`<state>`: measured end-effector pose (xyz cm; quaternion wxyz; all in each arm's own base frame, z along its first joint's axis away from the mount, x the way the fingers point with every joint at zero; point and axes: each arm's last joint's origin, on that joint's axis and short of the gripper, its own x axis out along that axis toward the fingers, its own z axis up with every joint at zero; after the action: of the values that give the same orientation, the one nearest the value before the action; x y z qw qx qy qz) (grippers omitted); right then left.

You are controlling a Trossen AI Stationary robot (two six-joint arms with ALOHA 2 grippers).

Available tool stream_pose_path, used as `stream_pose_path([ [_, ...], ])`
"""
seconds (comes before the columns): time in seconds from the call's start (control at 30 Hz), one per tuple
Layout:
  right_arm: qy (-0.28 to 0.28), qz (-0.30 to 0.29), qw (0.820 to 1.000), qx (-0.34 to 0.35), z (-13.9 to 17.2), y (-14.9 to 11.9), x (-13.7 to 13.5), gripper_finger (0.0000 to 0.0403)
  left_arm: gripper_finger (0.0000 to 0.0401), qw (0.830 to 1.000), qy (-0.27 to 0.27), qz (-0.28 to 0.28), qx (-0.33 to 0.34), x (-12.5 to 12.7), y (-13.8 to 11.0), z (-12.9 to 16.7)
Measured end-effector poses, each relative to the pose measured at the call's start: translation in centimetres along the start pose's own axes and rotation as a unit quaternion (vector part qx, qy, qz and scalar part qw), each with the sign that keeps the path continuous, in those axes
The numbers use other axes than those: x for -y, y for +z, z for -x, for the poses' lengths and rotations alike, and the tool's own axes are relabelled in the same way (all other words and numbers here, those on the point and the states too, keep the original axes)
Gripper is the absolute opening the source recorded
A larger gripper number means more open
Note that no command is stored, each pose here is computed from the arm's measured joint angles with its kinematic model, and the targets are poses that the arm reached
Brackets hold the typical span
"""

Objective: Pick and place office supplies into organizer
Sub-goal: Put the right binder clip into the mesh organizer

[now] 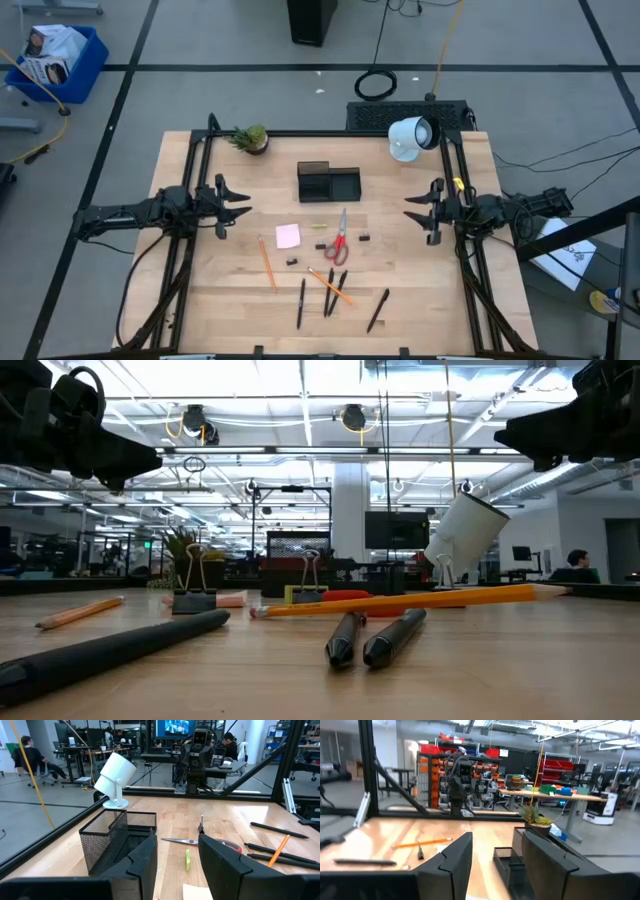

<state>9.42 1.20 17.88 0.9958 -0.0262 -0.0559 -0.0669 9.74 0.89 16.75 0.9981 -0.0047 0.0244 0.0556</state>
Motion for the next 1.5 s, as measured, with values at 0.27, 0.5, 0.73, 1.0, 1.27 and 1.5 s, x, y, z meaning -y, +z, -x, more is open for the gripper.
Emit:
stream_pose_path([
  [0.27,0.0,-0.101,0.995,0.005,0.0,0.1,0.0,0.016,0.0147,1.0,0.0,0.0,0.0,0.0,0.0,0.0],
  [0.5,-0.046,-0.119,0.991,0.05,0.0,1.0,0.4,0.016,0.0147,1.0,0.0,0.0,0.0,0.0,0.0,0.0],
  [0.73,-0.026,-0.134,0.988,0.077,0.0,1.6,0.3,0.016,0.0147,1.0,0.0,0.0,0.001,0.0,0.0,0.0],
  [1.0,0.025,-0.112,0.992,0.05,-1.0,1.2,-0.5,0.015,0.0147,1.0,0.006,-0.017,0.012,0.0,0.2,0.0],
  [1.27,0.059,-0.113,0.992,-0.012,-2.6,-0.1,-1.5,0.0039,0.0148,0.999,0.017,-0.028,0.022,-0.1,0.3,0.0],
  [1.5,0.107,-0.088,0.986,-0.097,-3.3,-1.9,-3.1,0.0032,0.0148,0.998,0.028,-0.015,0.047,-0.2,0.9,0.0],
])
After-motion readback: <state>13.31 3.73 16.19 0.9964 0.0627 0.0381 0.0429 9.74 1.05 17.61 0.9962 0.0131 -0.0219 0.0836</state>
